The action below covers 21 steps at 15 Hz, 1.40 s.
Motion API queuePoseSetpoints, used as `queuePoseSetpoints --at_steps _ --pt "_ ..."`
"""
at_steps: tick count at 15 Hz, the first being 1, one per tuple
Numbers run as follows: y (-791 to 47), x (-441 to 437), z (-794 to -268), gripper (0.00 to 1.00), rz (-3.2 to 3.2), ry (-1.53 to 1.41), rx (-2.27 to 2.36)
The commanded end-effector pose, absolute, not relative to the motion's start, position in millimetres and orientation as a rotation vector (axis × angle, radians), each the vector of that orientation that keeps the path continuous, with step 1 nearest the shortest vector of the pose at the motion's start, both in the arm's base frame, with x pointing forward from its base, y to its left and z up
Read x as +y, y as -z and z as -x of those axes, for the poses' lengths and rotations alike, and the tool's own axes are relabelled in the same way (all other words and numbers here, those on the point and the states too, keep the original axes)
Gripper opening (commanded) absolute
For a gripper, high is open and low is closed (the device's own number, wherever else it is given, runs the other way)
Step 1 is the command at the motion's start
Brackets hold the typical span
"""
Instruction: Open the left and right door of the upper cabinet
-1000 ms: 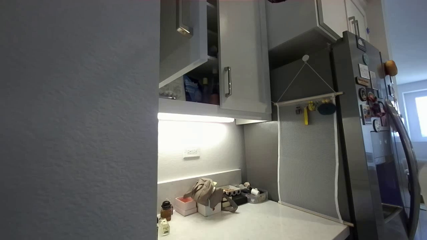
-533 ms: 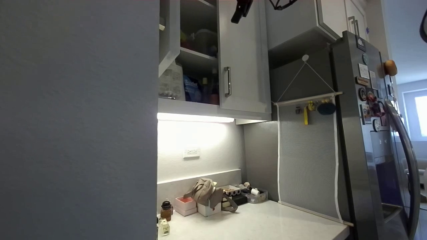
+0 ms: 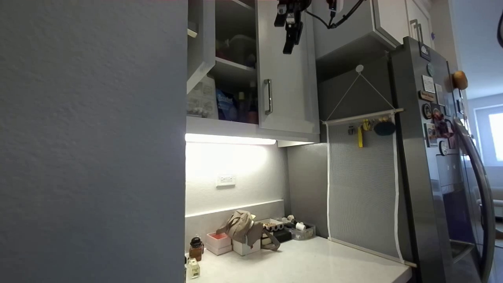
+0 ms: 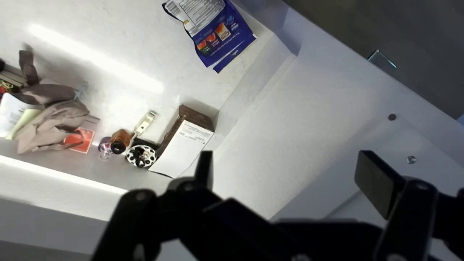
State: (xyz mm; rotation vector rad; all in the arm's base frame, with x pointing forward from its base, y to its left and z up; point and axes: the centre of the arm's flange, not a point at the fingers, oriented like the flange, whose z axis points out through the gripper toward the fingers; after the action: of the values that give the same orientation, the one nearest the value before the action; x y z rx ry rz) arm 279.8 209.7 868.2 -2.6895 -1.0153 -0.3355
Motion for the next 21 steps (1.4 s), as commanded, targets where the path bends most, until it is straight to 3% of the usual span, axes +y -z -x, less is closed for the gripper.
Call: queuePoseSetpoints --at_steps 1,7,21 --pt "-830 200 -285 1.0 2.784 0.298 -0.889" --pt "-791 172 -314 1.0 2.96 0.395 -0.594" --pt "-742 129 -348 1.0 2.995 1.244 0.02"
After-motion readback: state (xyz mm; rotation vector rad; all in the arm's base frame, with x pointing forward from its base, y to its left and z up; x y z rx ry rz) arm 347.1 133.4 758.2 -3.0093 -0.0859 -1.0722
